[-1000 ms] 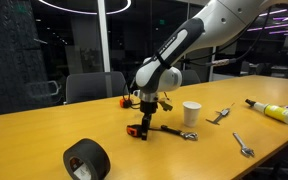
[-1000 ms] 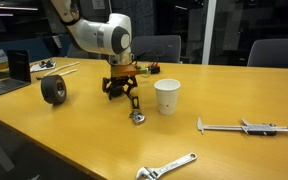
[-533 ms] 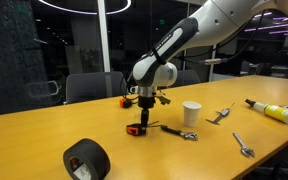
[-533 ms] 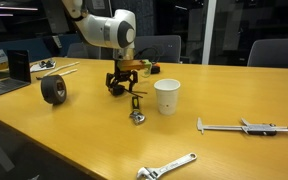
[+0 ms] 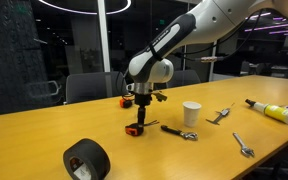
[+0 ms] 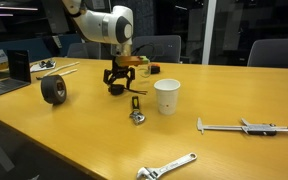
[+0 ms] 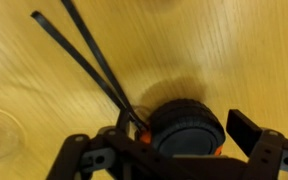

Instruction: Pick up the measuring tape and put at the edge of the table

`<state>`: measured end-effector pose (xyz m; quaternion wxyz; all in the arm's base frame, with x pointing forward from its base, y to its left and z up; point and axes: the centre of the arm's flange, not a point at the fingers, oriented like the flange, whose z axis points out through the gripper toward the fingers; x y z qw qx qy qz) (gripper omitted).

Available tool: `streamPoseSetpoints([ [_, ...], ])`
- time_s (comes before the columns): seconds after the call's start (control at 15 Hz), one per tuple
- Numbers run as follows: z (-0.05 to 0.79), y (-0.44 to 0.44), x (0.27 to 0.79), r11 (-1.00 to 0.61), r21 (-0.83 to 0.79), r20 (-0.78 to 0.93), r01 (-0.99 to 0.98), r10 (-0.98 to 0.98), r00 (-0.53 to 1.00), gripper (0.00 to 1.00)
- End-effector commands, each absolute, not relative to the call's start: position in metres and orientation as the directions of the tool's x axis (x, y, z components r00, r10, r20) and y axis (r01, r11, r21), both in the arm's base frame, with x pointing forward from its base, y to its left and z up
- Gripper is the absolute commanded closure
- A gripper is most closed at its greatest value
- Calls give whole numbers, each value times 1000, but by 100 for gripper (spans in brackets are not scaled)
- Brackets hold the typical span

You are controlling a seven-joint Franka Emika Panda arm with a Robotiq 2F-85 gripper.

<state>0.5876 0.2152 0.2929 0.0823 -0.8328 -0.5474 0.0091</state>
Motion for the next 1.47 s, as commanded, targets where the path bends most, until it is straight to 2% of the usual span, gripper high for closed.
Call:
streamPoseSetpoints([
  [0.0,296,231,594,-366,-169,85,915,920,384,0],
  [0.13,293,236,592,-363,-173,84,916,921,381,0],
  [0.2,291,237,590,-360,-177,91,916,921,379,25],
  [0.27,290,237,589,-359,-182,94,915,920,380,27],
  [0.4,290,239,589,-358,-184,96,915,920,379,41],
  [0.47,290,239,589,-358,-183,96,916,920,379,45],
  [0.87,305,241,592,-428,-178,71,886,893,445,45],
  [1.4,361,280,599,-562,-138,129,815,806,578,45],
])
